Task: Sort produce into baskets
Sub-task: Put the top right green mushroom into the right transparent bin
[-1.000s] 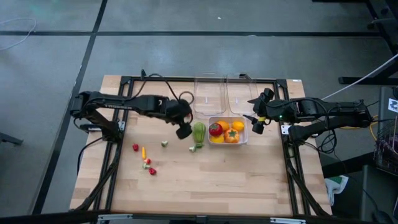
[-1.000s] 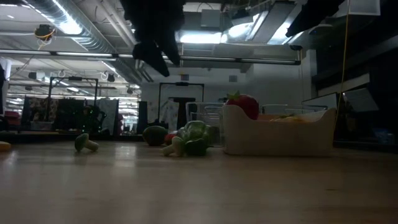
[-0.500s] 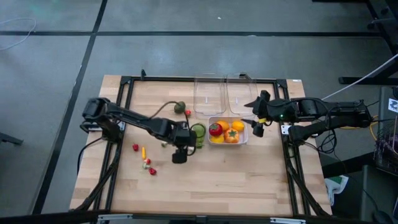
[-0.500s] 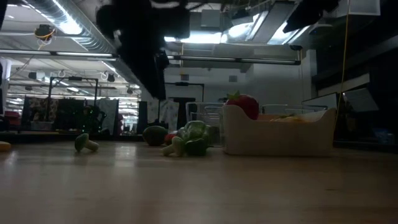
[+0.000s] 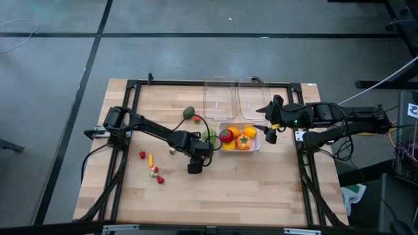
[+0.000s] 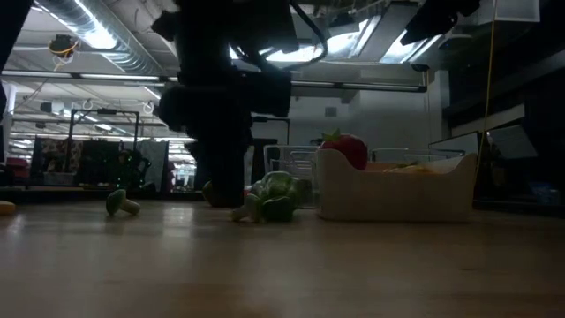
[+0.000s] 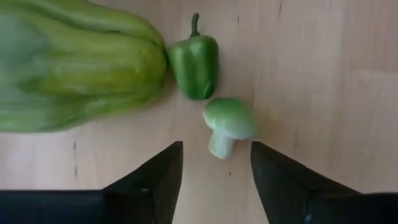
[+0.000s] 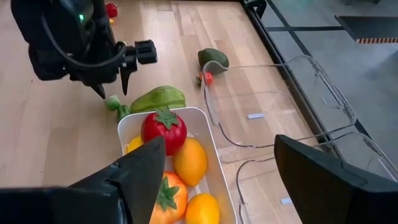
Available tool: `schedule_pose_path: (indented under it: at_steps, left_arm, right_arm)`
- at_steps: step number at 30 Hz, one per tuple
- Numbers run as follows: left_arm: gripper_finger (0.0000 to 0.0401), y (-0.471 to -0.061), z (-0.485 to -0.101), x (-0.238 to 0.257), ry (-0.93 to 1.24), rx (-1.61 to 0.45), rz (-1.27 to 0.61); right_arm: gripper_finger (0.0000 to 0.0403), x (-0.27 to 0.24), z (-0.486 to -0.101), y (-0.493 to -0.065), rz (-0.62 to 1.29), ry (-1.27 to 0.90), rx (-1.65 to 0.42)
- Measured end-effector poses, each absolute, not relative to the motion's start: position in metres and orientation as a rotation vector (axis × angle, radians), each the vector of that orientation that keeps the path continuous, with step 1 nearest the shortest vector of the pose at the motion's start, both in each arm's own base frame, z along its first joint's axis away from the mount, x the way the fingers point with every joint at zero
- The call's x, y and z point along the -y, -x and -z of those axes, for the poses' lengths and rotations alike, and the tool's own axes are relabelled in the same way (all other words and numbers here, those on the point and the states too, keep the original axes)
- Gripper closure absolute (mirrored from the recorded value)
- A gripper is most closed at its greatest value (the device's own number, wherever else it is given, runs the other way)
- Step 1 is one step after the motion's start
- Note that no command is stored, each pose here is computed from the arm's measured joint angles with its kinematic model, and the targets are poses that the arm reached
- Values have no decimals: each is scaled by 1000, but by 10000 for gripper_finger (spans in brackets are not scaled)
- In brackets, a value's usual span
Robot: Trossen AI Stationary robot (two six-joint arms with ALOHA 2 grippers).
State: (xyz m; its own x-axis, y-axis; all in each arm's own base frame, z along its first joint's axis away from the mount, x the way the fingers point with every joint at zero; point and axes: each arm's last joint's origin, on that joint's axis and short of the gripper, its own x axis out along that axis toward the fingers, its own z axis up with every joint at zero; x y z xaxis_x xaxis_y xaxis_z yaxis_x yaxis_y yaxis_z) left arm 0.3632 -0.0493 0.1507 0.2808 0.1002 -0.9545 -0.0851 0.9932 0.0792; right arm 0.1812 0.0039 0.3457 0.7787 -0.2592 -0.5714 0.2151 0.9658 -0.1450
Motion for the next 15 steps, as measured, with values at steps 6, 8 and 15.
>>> schedule_pose_path:
  at_steps: [6, 8, 15]
  left_arm:
    - [245, -368, -139, 49, -11, -1278, -126]
    - [258, -369, -139, 49, -12, -1277, -126]
    - [331, -370, -137, 50, -11, -1273, -124]
  right_arm:
    - [105, -4, -345, -181, 257, 74, -632]
    - [105, -4, -345, -181, 257, 74, -632]
    - [105, -4, -345, -181, 257, 74, -632]
